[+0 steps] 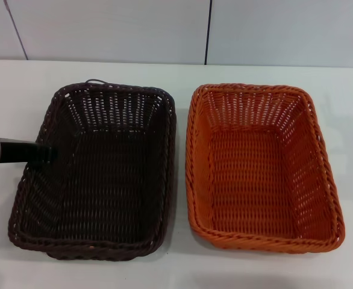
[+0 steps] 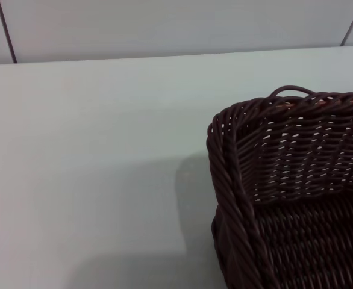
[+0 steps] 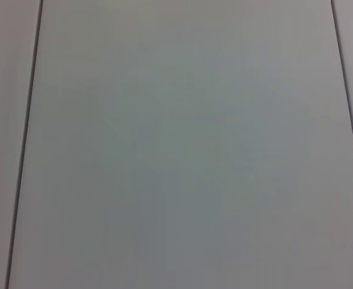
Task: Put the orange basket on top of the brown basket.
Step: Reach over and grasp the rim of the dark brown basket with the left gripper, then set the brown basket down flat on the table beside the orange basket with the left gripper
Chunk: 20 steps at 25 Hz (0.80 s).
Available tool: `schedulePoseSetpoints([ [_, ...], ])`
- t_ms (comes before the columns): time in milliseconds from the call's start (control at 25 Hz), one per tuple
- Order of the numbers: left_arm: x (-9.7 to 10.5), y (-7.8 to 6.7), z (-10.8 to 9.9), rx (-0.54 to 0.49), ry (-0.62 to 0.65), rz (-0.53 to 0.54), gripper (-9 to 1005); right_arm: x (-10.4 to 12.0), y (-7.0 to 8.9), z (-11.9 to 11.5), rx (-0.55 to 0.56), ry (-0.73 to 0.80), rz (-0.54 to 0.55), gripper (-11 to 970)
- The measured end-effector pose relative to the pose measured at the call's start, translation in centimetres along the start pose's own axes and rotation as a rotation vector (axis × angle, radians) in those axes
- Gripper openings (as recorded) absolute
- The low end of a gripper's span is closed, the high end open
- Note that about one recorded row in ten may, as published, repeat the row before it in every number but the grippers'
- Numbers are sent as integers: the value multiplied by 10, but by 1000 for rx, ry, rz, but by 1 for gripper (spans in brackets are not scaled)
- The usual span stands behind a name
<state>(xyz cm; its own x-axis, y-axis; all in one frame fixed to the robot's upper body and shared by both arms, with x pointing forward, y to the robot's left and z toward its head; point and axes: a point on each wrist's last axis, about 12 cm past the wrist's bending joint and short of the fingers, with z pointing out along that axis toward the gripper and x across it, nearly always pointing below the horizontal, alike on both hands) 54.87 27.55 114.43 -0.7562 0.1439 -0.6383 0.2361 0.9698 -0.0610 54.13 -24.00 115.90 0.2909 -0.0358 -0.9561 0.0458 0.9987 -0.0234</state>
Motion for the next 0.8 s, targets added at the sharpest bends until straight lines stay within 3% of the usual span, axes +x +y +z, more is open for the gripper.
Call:
schedulePoseSetpoints([
  [280,-2,6,-3,-11,-7,11,191,0,0,0,0,0,-1,777],
  [320,-4,10,-6,-16,-14,18,191,0,0,0,0,0,-1,777],
  [360,-12,29,-17,-12,-51,32,190,0,0,0,-1,-1,-1,777],
  [520,-14,33,-19,-8,-62,30,190,0,0,0,0,0,0,777],
  [600,-28,56,-36,80,-123,60,190,0,0,0,0,1,-1,777],
  [720,-32,59,-40,105,-137,90,191,1,0,0,2,2,0,778],
  [800,-48,67,-57,173,-181,206,191,1,0,0,4,2,1,778],
])
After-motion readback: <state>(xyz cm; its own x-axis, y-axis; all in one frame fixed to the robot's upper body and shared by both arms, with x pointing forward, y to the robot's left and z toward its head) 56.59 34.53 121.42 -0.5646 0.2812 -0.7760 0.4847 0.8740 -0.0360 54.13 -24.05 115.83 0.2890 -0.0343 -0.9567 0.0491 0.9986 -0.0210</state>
